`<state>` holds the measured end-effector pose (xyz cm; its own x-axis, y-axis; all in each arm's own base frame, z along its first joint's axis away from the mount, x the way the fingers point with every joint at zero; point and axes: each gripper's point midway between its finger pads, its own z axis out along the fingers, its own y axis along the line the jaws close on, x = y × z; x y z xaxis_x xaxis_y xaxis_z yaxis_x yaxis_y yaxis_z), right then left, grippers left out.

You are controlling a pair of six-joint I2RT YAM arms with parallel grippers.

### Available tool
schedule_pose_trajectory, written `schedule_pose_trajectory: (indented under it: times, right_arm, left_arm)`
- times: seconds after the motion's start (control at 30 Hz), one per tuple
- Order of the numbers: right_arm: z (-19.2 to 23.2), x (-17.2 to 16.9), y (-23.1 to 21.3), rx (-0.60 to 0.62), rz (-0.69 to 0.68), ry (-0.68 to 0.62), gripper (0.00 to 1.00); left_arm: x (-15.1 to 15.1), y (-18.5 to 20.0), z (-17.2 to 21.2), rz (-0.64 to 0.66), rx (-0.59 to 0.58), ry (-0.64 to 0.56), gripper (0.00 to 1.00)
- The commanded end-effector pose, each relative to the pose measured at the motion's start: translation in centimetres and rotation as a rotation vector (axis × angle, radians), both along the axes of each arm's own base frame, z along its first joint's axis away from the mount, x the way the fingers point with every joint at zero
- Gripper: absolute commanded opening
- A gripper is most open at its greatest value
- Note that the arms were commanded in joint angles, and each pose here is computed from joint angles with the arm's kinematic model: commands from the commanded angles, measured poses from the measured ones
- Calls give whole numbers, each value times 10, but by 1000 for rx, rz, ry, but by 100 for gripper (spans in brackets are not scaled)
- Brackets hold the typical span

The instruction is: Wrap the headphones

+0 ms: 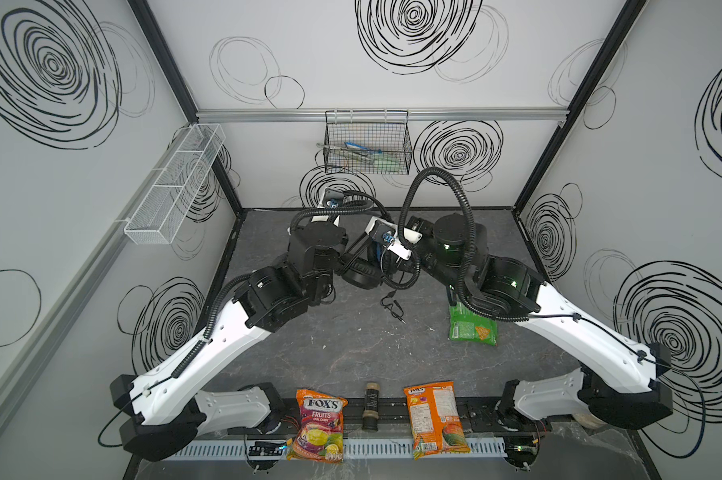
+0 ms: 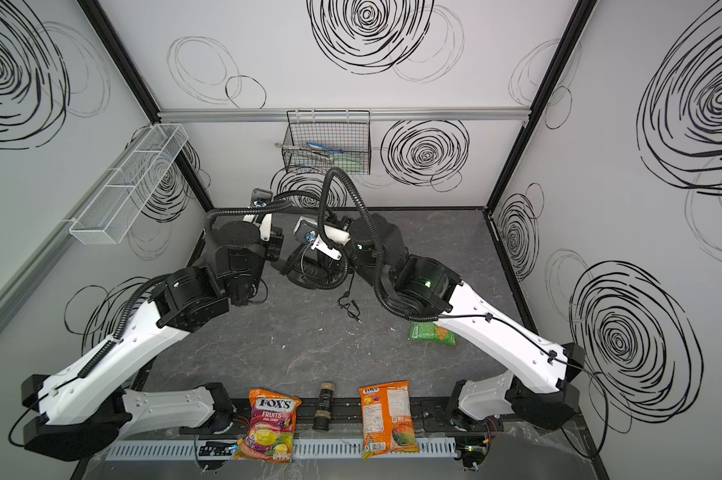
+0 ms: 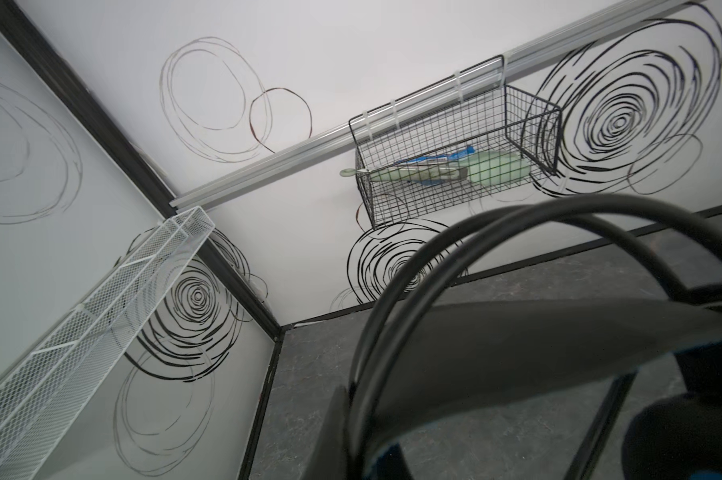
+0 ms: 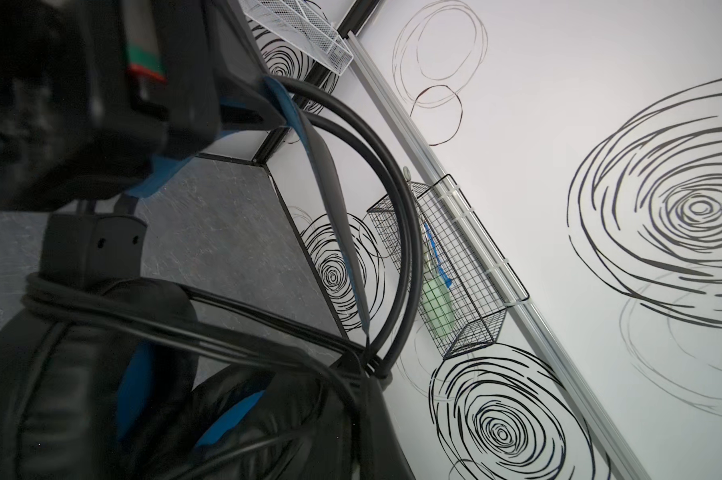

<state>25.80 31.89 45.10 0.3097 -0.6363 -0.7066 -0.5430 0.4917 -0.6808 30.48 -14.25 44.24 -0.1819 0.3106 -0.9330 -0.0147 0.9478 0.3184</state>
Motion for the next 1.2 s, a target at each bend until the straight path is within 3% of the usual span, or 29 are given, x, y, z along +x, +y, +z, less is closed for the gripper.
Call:
schedule_pose_trajectory:
  times: [0.0, 0.27, 0.67, 0.87, 1.17]
  right_arm:
    - [50, 3, -30, 130, -75, -104, 7]
    - [55, 6, -42, 135, -101, -124, 11]
    - [64, -7, -55, 158, -70, -194, 20]
    - [56, -4, -61, 178, -84, -192, 19]
    - [56, 19, -78, 317, -87, -119, 17]
  left_arm:
    - [-14, -4, 9, -101, -65, 19, 0]
    - [-32, 0, 0, -182, -55, 79, 0]
    - [-46, 2, 26, -320, -271, 76, 0]
    - [-49, 4, 48, -380, -414, 62, 0]
    - [-68, -11, 73, -554, -492, 54, 0]
